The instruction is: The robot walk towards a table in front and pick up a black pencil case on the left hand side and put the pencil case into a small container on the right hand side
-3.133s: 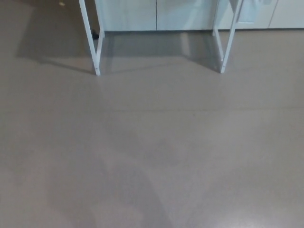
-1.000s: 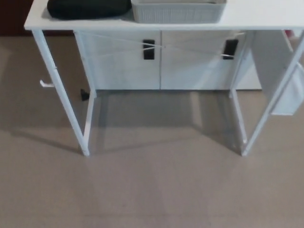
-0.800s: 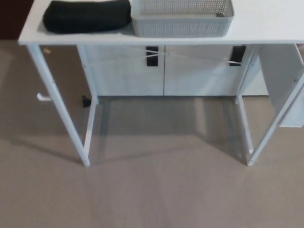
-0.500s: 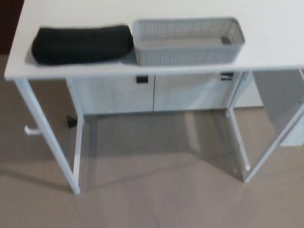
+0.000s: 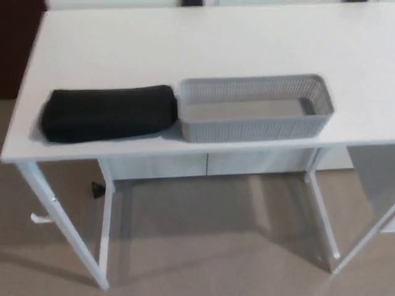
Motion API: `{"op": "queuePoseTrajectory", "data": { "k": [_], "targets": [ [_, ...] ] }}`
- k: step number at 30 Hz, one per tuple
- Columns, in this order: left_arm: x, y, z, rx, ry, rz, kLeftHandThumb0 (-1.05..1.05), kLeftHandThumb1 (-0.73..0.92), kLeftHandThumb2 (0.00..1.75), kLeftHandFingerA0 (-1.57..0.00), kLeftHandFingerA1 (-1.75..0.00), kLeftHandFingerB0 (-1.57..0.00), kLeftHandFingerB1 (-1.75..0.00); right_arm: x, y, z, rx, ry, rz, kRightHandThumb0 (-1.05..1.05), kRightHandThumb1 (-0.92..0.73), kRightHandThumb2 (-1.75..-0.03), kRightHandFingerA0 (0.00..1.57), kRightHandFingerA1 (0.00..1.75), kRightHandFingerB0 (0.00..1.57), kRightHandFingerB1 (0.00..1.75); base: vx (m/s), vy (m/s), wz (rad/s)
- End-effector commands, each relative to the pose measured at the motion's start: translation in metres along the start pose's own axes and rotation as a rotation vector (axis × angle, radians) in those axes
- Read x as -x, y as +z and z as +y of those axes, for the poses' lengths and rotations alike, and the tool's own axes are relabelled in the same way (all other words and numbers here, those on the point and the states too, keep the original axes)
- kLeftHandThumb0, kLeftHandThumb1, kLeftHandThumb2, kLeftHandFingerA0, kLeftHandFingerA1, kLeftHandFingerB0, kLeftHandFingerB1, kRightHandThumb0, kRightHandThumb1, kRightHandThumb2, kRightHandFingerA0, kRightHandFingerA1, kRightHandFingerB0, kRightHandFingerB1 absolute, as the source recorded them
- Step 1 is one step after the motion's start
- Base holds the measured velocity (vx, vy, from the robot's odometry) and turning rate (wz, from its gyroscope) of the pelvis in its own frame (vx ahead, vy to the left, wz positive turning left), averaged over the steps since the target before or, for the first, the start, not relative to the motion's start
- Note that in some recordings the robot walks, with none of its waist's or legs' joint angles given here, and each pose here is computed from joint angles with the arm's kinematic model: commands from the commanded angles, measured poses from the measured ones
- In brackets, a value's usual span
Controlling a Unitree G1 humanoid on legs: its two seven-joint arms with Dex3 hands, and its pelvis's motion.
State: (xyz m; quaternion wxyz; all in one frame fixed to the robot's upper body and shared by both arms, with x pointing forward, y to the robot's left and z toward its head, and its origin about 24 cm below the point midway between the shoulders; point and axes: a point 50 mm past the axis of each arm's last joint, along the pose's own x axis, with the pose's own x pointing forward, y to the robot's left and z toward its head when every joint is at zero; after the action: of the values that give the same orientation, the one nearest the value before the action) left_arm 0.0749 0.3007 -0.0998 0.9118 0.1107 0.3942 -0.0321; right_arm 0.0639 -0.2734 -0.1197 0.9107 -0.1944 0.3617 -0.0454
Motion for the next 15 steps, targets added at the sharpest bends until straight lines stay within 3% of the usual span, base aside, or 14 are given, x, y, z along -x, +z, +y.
{"op": "queuePoseTrajectory", "data": {
  "k": [1, 7, 15],
  "targets": [
    [0.0013, 0.0003, 0.0050, -0.015, -0.003, 0.013, -0.34, 0.60, 0.58, -0.30, -0.34, -0.25, -0.30, 0.0014, -0.0026, -0.0034, 0.008, -0.017, 0.010, -0.35, -0.68, -0.60, 0.42, 0.38, 0.26, 0.34, 0.28, -0.004, -0.03],
    [-0.0006, 0.0026, 0.0052, -0.006, 0.005, 0.010, -0.34, 0.59, 0.59, -0.32, -0.34, -0.26, -0.31, 0.0015, 0.0003, -0.0021, 0.005, -0.022, 0.004, -0.33, -0.68, -0.60, 0.43, 0.39, 0.26, 0.34, 0.26, 0.025, -0.10],
    [-0.0008, 0.0042, 0.0052, -0.021, 0.000, 0.010, -0.34, 0.60, 0.59, -0.33, -0.34, -0.27, -0.31, 0.0013, -0.0012, -0.0025, 0.001, -0.025, 0.011, -0.33, -0.67, -0.60, 0.44, 0.39, 0.27, 0.34, 0.18, 0.220, -0.08]
  ]
}}
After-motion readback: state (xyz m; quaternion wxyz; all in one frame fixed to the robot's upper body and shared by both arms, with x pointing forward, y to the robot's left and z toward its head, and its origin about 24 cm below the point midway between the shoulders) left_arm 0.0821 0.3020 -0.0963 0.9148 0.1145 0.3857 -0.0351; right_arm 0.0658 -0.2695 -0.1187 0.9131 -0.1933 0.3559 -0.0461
